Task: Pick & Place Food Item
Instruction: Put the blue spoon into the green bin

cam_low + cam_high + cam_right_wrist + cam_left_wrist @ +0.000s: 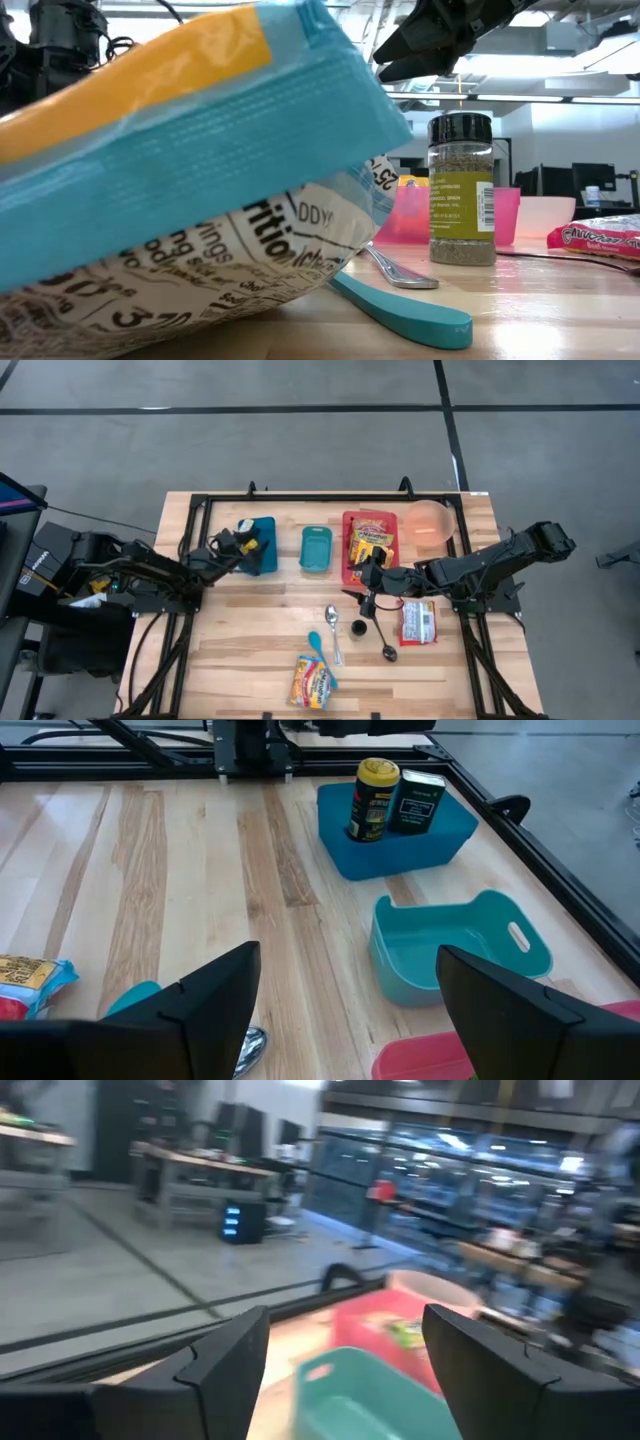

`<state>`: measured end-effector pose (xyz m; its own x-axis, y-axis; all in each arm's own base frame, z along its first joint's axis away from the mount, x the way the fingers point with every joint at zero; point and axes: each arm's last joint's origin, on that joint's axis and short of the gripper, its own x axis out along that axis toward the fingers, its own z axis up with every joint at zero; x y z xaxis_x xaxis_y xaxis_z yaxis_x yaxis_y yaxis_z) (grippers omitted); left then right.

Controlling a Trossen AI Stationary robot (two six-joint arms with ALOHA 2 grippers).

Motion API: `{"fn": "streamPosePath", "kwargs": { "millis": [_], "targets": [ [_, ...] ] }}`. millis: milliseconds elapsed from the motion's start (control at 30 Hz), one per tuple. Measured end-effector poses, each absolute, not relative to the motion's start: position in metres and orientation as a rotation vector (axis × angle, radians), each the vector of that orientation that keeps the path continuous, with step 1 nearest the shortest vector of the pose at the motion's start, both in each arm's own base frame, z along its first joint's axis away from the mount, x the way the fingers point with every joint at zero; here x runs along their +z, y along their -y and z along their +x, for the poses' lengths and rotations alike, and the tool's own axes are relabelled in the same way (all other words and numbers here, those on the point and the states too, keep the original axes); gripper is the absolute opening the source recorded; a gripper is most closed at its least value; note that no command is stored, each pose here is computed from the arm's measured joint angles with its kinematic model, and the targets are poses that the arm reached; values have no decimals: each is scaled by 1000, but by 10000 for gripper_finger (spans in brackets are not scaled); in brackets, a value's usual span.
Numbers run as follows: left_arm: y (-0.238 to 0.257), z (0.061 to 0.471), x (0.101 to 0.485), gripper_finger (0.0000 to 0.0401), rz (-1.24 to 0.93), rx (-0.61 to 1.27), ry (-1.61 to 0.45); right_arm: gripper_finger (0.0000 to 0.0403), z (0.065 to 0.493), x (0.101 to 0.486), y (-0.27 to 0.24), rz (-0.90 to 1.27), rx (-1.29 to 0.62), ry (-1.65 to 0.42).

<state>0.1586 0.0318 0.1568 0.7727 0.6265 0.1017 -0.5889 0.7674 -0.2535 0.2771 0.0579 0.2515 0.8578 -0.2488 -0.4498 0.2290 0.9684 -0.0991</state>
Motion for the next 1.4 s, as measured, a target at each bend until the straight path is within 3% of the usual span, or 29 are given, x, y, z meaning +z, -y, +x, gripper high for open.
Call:
{"fn": "streamPosePath", "kwargs": {
  "millis": [333,900,1400],
  "targets": [
    [-18,184,182,220,-238,352,223,297,277,251,-58,-44,-251,-483],
    [22,207,196,204,-233,163,100,297,277,251,-58,-45,-247,-487],
    [53,228,209,204,-183,81,-213,297,274,246,-57,-60,-252,-544]
  ]
}}
